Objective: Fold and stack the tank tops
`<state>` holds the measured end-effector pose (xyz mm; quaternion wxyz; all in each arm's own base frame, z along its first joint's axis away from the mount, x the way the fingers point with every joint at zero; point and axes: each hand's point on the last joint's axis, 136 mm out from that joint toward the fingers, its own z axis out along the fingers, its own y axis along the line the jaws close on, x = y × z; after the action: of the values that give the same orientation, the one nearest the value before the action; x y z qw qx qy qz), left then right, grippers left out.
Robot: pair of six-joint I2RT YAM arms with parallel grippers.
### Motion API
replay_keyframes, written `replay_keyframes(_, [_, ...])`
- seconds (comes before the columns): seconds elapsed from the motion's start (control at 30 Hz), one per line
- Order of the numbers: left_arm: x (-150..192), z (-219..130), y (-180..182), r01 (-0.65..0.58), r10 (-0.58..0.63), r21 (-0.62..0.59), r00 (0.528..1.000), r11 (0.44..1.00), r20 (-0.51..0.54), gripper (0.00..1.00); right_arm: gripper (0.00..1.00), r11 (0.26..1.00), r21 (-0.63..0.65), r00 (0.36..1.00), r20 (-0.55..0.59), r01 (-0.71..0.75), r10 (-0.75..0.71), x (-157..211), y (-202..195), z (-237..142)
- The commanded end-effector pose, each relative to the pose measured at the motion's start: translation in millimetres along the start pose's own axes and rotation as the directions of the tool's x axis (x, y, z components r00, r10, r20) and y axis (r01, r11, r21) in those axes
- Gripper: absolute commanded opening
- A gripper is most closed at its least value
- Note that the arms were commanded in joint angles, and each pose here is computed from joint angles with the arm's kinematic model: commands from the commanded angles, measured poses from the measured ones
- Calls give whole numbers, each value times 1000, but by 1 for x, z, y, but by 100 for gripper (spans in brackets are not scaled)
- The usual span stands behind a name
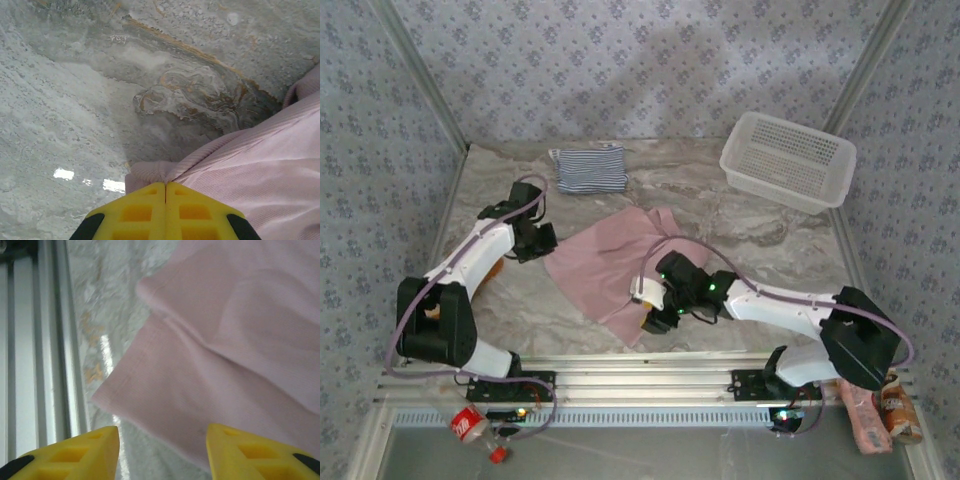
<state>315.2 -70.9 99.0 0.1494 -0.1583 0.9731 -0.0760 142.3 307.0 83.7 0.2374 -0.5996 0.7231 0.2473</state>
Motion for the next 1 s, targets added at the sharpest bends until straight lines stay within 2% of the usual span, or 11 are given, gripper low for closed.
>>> replay_keyframes(0.0, [-7,2,-1,-33,33,-7,999,999,-10,0,56,996,37,996,-42,78,-76,8,6,20])
replay_keyframes(0.17, [-10,6,-7,-52,53,7,998,999,-37,0,59,978,-34,979,3,205,-205,-19,20,52])
replay_keyframes(0.3, [-13,7,-9,-63,63,13,997,998,-44,0,59,966,-113,970,-51,232,-239,-3,29,72])
replay_keyframes(0.47, [-11,11,-9,-77,78,16,995,997,-61,0,52,969,-135,967,-122,208,-224,17,26,72])
replay_keyframes(0.53, [-10,12,-10,-82,83,18,994,996,-66,0,47,968,-149,965,-138,204,-224,23,28,67])
replay_keyframes(0.63, [-11,11,-10,-90,91,16,993,996,-71,0,32,969,-167,955,-203,183,-215,41,30,66])
replay_keyframes(0.73, [-12,9,-10,-99,100,16,992,995,-74,0,27,968,-176,950,-226,178,-216,49,33,60])
replay_keyframes(0.9, [-15,4,-13,-103,105,25,992,994,-73,0,2,978,-146,958,-227,146,-177,45,27,47])
replay_keyframes(0.97, [-18,-5,-20,-94,97,51,993,994,-63,0,0,990,-79,976,-174,117,-129,27,14,35])
